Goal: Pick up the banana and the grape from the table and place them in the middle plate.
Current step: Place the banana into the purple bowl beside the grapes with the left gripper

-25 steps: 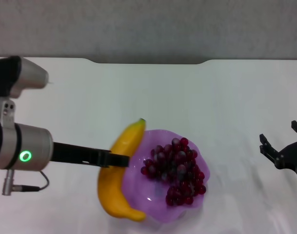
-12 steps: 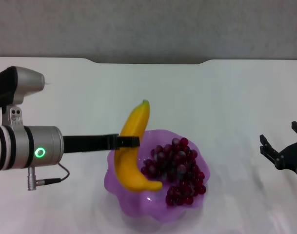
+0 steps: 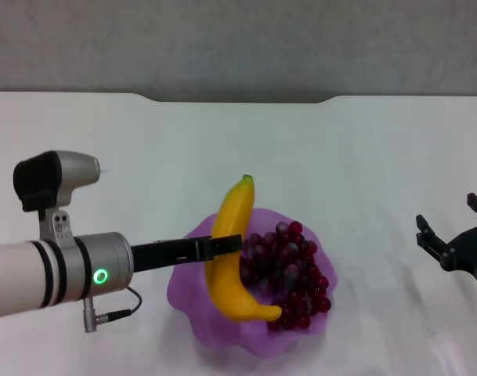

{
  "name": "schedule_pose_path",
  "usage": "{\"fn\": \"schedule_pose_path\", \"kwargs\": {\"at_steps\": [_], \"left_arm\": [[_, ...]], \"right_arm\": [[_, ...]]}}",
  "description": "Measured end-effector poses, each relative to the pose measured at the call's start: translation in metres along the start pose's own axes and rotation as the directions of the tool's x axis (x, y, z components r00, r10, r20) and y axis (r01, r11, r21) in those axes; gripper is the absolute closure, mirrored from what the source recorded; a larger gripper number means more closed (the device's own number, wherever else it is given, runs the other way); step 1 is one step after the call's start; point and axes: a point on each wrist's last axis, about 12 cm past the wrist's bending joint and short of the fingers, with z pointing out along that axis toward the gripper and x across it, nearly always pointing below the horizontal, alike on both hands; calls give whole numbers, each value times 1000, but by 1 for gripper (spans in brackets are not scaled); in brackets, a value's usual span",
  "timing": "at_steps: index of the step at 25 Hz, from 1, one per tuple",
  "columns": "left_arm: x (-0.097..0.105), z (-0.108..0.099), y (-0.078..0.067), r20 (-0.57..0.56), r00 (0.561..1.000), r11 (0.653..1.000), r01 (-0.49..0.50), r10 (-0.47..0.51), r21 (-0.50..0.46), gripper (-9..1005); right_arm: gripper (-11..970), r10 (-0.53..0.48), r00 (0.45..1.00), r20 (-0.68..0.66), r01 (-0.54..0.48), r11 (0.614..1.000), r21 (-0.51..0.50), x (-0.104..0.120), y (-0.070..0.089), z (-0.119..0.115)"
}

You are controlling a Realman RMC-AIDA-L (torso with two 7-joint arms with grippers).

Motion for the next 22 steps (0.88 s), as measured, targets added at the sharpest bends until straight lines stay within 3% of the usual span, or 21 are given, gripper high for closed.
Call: {"fn": "schedule_pose_path", "kwargs": {"at_steps": [7,13,22], "left_arm": [[6,4,14,84,996,999,39,-36,-33,445],[21,10,26,82,995,995,57,-51,-81,442],[36,14,23,56,997,996,50,-46,-70,437]], "right_arm": [[68,-1,1000,0,1,1000,-1,0,0,0],[68,-2,1000,0,2,1000,-2,0,0,0],[68,-2,1000,0,2,1000,-3,0,0,1]]}}
